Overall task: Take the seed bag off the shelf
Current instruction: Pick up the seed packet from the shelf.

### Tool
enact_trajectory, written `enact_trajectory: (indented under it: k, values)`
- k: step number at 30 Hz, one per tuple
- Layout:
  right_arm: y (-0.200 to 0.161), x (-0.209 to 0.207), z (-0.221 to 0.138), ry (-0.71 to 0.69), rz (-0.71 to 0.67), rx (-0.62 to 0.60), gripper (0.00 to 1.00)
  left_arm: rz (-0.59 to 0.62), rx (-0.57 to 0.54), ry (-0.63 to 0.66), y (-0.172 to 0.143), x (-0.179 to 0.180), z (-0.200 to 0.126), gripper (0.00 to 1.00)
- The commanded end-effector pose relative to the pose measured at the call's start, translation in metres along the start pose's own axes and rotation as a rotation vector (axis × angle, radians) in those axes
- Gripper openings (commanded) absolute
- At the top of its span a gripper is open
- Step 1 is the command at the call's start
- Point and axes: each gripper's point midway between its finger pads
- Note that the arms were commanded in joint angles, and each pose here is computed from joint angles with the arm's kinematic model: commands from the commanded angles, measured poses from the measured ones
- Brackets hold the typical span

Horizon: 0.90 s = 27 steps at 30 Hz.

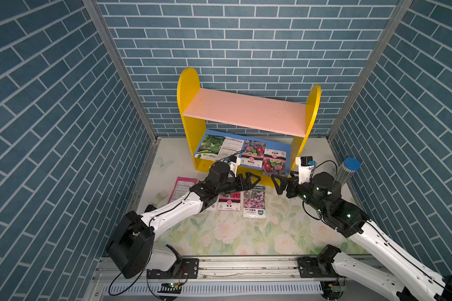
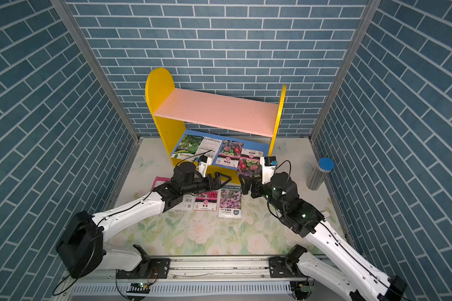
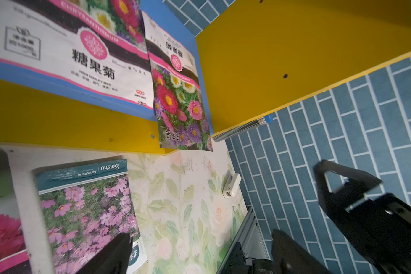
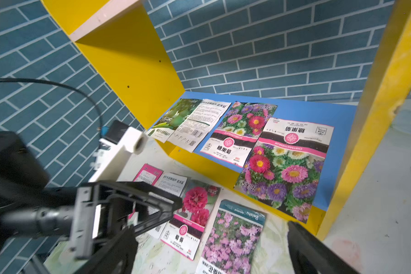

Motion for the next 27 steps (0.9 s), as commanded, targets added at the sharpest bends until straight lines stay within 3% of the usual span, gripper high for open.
enact_trajectory:
  k: [1,9,27]
  values:
    - [-0.009,0.004,-0.02,0.026,-0.047,0.058,1.0,-0.012,-0.063,-0.043,0.015,-0.012,0.013,0.94]
    - [-0.009,-0.005,-0.044,0.01,-0.042,0.036,1.0,-0.045,-0.095,-0.044,0.021,0.002,0.043,0.88]
    - [-0.006,-0.01,-0.052,-0.007,-0.054,0.013,1.0,-0.078,-0.091,-0.061,0.032,0.015,0.098,0.63]
Point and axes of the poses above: each gripper's point midway between its finger pads, its own z axis out along the fingers, its own x axis along the line the jaws close on, y = z × x, and after that the axes turned 15 degrees about z, right-handed
